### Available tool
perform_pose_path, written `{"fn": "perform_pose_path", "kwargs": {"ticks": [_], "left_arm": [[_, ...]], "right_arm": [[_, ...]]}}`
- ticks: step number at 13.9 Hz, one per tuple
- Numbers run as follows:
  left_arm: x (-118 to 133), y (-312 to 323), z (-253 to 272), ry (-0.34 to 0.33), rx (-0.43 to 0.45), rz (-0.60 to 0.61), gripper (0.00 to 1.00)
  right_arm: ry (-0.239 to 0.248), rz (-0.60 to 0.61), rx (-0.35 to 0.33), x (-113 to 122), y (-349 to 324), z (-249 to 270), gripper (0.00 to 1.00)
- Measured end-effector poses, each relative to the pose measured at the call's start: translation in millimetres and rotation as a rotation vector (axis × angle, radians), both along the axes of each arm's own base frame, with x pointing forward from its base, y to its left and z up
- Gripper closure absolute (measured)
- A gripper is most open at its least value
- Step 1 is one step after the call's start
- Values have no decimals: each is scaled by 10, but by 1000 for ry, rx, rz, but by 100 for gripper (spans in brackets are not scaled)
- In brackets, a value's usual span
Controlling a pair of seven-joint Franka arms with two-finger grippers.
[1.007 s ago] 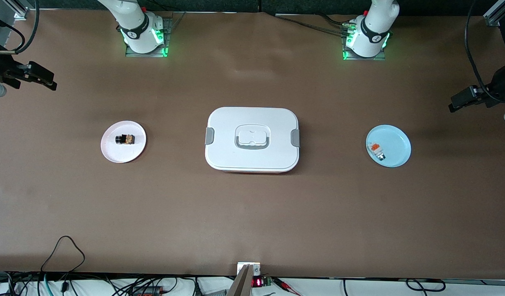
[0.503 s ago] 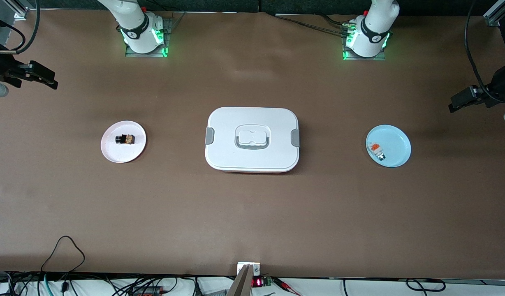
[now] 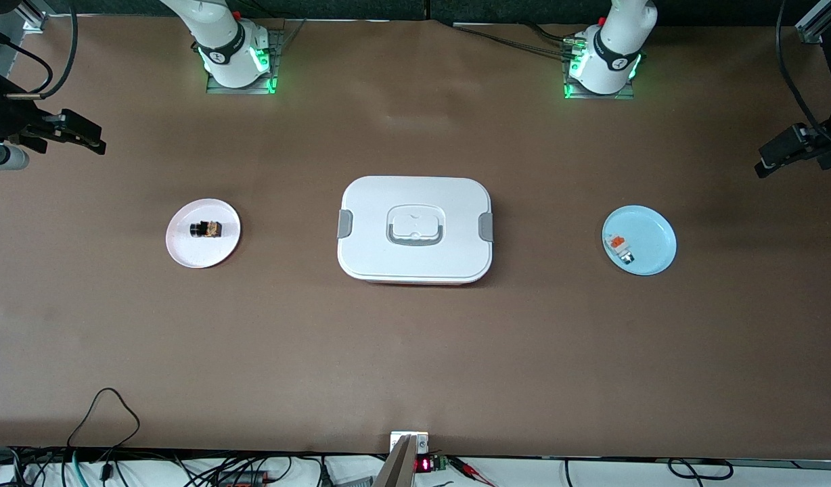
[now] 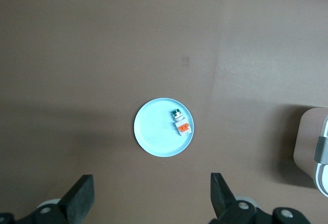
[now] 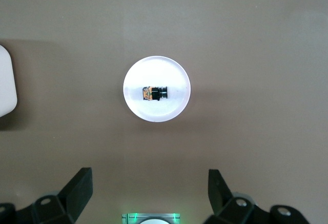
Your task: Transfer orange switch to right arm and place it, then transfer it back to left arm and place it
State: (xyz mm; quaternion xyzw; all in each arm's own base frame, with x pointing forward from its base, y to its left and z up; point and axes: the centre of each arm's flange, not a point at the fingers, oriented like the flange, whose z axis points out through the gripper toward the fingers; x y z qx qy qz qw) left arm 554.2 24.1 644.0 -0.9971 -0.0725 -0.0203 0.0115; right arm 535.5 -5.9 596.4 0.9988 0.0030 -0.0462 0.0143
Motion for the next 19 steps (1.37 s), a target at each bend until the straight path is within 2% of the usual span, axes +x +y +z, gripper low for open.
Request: {"fn": "perform_pose_path", "kwargs": {"ticks": [2, 4, 12, 16, 19], "left_arm": [[1, -31, 4, -2, 0, -6, 0], [9, -87, 10, -8, 4, -17, 0], [25, -45, 19, -23, 21, -12, 0], [27, -93, -7, -17, 21, -21, 0], [30, -102, -68, -5, 20, -23, 0]], "right_arm": [[1, 18, -17, 63, 78, -77, 0], [28, 29, -44, 188, 103, -306, 0], [69, 42, -55, 647, 124, -1299, 0], [56, 49, -53, 636, 119, -1704, 0], [54, 56, -50, 542, 121, -2119, 0]]}}
